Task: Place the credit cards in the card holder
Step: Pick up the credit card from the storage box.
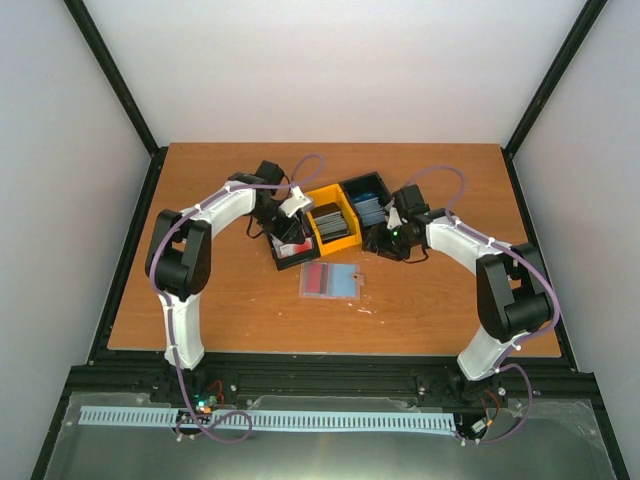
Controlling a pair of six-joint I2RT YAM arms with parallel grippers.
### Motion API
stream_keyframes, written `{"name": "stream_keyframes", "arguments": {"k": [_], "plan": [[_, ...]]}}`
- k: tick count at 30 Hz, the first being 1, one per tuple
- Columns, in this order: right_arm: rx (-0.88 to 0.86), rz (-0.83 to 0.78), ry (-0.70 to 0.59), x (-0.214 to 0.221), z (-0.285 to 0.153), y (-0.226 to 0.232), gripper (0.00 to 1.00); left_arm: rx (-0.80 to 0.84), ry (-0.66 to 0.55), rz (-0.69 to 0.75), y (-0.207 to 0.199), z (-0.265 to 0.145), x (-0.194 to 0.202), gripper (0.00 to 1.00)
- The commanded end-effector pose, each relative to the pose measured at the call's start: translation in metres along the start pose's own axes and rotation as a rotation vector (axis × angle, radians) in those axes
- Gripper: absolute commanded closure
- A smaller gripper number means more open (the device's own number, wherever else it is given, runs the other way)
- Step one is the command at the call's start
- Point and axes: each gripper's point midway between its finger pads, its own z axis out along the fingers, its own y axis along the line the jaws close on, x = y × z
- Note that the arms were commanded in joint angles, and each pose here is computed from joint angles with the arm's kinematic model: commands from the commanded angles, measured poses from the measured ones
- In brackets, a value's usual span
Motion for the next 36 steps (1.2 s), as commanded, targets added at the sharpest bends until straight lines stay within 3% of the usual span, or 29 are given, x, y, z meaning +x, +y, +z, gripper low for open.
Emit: {"name": "stream_keyframes", "arguments": {"k": [1,16,36], "plan": [[-0.019,0.009,-0.019,-0.002,-0.005,0.002,0.52,0.074,0.024,0.007,-0.016,0.002,0.01,0.8],[-0.015,0.001,-0.03,-0.003,-0.008,0.002,0.52,0.177,0.022,-0.074,-0.037,-0.002,0.011,0.79],[-0.021,0.004,-0.042,-0.003,-0.011,0.004,0.52,0.12,0.026,-0.145,-0.018,0.0,0.009,0.73]]}}
